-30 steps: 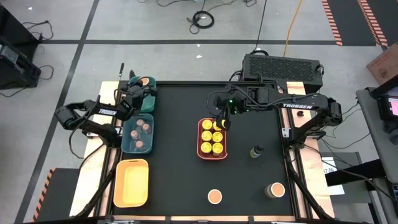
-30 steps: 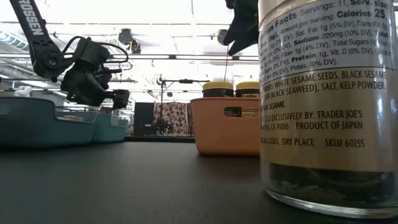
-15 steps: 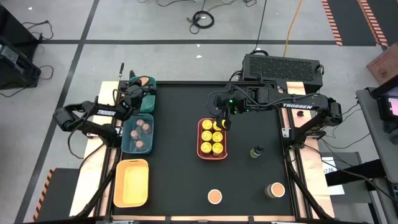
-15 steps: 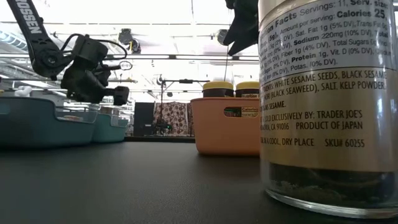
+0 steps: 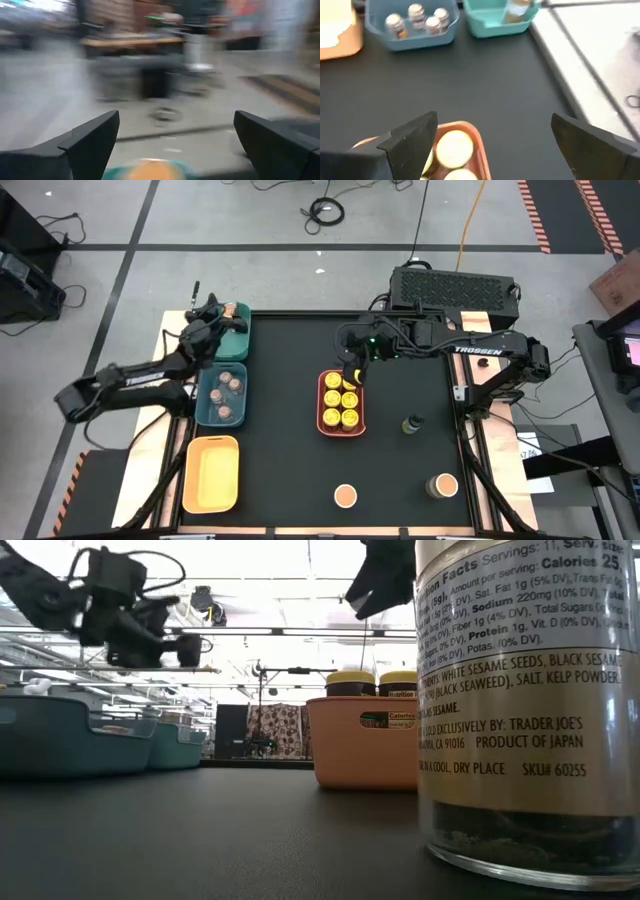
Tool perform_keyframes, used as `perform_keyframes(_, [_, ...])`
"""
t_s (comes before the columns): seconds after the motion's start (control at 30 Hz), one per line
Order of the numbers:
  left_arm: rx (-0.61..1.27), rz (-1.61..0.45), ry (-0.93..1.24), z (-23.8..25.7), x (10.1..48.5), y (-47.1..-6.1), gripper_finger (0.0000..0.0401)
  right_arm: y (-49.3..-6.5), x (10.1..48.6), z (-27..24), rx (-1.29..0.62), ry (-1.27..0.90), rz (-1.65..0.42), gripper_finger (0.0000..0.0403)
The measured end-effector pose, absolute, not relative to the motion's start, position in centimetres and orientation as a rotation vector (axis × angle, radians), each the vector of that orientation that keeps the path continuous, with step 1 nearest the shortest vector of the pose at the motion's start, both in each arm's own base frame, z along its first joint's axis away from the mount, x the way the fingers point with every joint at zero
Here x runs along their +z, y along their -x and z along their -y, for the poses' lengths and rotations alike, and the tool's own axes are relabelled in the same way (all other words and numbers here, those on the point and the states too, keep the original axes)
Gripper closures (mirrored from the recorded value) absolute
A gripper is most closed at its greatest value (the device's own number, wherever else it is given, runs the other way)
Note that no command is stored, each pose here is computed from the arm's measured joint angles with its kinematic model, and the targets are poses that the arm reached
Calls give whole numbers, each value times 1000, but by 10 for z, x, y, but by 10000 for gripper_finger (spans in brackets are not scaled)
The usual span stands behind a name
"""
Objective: Sort spices by type
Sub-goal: Put the golden seasoning bottle in the green bin
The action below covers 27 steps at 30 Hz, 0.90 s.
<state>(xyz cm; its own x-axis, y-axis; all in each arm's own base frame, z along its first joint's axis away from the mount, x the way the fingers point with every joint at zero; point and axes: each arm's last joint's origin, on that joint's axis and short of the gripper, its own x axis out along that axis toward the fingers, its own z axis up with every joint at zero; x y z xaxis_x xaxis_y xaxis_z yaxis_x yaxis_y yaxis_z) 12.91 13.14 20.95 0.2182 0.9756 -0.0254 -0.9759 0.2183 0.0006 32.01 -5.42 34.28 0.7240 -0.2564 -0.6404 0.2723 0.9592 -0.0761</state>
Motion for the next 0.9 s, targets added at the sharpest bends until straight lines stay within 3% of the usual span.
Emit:
perform_keyframes(0.2, [747,44,251,-117,248,-146,5,-315,345,80,-493,8,-692,18])
perform_keyframes(0.43, [220,-29,202,-100,262,-173,5,-276,334,150,-809,-276,-785,18])
perform_keyframes(0.7, [101,-72,165,-79,257,-186,5,-217,320,198,-1154,-613,-902,19])
perform_keyframes(0.9, [127,-128,249,-74,247,-194,5,-208,318,203,-1185,-621,-947,19])
